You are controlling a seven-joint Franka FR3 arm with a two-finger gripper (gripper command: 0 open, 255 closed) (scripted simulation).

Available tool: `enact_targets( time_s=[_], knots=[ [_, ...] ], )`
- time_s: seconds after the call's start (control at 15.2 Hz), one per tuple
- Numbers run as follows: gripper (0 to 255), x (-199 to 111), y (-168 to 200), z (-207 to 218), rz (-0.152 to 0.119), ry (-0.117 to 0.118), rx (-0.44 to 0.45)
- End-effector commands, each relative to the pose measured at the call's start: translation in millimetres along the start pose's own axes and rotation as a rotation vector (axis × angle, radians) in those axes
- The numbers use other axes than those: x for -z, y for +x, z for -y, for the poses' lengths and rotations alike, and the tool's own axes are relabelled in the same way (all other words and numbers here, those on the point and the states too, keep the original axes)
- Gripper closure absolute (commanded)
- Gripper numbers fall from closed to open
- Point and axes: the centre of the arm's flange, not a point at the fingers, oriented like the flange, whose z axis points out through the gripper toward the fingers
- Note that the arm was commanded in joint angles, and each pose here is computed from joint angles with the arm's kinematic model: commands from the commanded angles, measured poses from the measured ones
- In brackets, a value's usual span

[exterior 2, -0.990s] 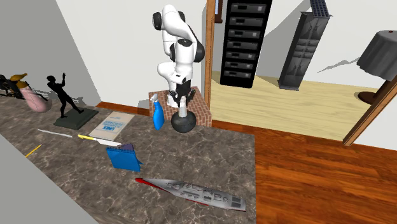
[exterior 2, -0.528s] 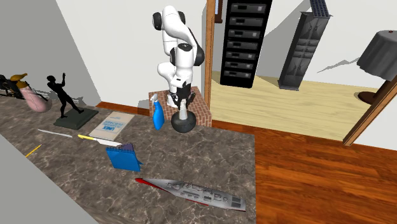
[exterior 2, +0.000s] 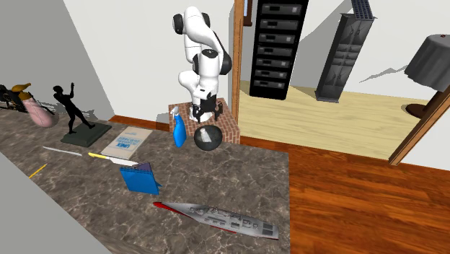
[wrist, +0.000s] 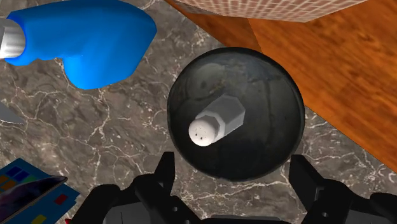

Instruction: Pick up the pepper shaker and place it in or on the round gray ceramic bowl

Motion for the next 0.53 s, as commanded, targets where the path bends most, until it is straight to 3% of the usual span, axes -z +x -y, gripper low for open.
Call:
enact_targets(
  time_s=[0.0,0.07,0.33,0.46],
  knots=[
    [0,0,0,0,0.000,0.000,0.000],
    [0,0,0,0,0.000,0.000,0.000],
    [0,50,0,0,0.000,0.000,0.000],
    [0,50,0,0,0.000,0.000,0.000]
  ],
)
